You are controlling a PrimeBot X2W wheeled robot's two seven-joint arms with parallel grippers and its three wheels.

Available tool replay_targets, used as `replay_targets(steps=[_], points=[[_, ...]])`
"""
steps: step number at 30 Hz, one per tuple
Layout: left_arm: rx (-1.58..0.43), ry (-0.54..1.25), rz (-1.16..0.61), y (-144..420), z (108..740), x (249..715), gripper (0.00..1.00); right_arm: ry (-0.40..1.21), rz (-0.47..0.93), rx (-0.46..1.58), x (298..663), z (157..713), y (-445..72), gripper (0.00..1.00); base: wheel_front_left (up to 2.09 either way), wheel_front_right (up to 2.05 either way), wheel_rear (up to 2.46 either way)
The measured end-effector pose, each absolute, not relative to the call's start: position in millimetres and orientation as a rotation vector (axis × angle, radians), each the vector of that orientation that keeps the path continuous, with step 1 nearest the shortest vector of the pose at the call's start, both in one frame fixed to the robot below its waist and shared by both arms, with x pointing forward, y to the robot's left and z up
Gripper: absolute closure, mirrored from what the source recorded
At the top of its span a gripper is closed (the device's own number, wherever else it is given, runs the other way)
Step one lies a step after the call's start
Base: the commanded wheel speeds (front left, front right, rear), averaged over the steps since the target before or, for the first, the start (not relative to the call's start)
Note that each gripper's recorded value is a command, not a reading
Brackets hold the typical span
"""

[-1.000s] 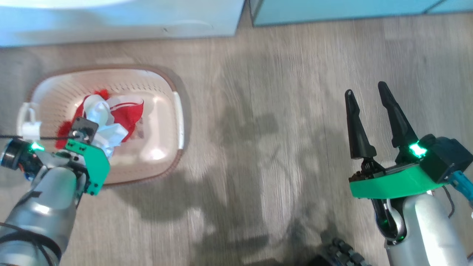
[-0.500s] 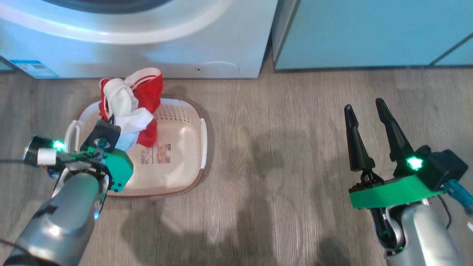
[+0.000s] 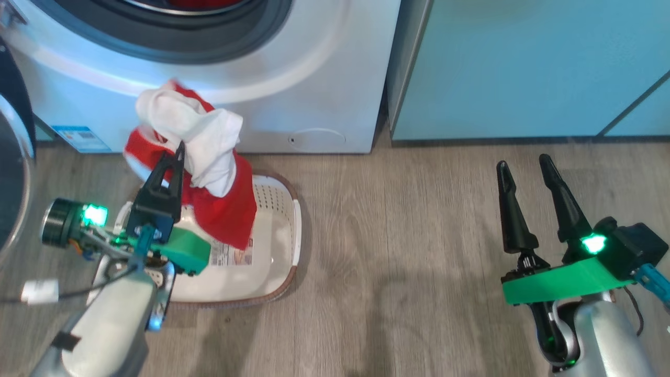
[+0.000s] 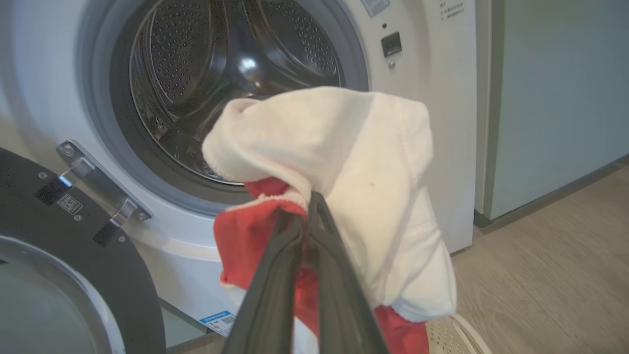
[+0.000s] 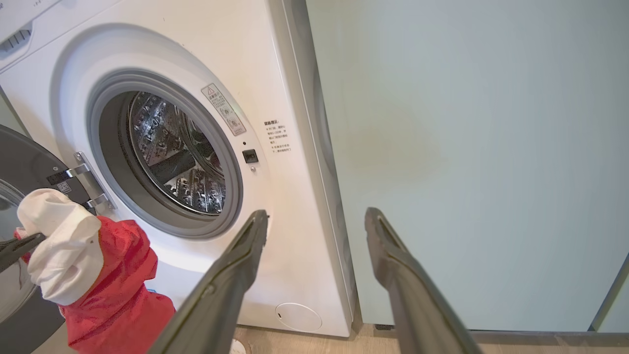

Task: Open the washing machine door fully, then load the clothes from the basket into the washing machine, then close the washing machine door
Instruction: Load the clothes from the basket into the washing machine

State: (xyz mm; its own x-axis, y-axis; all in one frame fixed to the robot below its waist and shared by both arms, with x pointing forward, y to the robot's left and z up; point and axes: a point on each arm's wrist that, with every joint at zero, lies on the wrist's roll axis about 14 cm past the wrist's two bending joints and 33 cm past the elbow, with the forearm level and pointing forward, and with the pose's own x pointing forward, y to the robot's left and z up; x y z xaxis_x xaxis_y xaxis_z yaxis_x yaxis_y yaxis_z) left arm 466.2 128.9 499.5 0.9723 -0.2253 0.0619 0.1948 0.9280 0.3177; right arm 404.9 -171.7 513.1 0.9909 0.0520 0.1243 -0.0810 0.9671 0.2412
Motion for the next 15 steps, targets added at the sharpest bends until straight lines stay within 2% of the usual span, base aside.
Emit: replay_targets(steps=[8,15], points=[[0.252,-0.234,-0.194,124,546,435,1.0,-0.141,0.055,0.247,389,523,-176,0.0,0.0,0.0,0.0],[0.204,-0.243,-0.179,120,551,413,1.0,-0.16,0.053,0.247,383,530,-178,0.0,0.0,0.0,0.0]])
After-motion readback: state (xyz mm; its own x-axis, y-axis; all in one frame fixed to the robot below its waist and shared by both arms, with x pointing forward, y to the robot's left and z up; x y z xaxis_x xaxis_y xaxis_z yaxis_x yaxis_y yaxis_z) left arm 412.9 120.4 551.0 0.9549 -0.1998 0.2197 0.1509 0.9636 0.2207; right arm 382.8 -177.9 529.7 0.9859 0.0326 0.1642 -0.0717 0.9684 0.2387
